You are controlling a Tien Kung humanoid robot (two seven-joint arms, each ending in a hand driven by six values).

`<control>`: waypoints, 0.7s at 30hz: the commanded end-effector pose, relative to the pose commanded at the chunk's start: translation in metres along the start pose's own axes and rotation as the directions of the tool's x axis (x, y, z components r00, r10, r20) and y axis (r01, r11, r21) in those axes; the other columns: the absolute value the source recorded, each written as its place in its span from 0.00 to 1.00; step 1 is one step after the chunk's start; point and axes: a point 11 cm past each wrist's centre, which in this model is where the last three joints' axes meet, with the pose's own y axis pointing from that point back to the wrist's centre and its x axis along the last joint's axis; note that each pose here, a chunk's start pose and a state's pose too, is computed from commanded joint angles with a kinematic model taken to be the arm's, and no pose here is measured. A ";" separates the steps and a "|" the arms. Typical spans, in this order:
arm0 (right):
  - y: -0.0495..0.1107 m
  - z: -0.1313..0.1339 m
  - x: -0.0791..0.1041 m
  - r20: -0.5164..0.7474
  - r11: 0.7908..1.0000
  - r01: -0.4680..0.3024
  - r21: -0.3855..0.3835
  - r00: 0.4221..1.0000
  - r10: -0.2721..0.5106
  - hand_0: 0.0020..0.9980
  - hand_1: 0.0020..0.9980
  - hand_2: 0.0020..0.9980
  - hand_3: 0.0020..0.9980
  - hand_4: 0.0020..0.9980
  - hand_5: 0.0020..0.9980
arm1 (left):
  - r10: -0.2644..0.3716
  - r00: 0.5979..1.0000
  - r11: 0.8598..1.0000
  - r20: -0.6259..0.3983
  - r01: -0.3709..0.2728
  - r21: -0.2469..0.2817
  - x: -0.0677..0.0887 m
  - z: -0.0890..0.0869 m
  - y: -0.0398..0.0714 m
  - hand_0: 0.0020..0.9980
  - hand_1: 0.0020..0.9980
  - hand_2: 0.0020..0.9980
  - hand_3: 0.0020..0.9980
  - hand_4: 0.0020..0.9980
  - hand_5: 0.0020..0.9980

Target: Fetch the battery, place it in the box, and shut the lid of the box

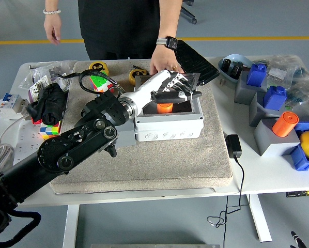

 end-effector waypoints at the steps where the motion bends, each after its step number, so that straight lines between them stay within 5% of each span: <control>1: 0.000 0.000 0.000 0.000 1.000 0.000 0.000 1.000 0.000 0.72 0.65 0.64 0.58 0.98 0.59 | -0.006 1.000 1.000 0.007 0.006 0.006 -0.002 -0.002 0.000 0.46 0.66 0.62 0.61 1.00 0.56; 21: 0.000 0.001 0.001 0.002 1.000 -0.001 0.001 1.000 0.001 0.72 0.65 0.64 0.58 0.98 0.59 | 0.077 0.993 0.992 0.093 -0.086 0.090 0.034 -0.043 0.019 0.46 0.65 0.62 0.62 1.00 0.56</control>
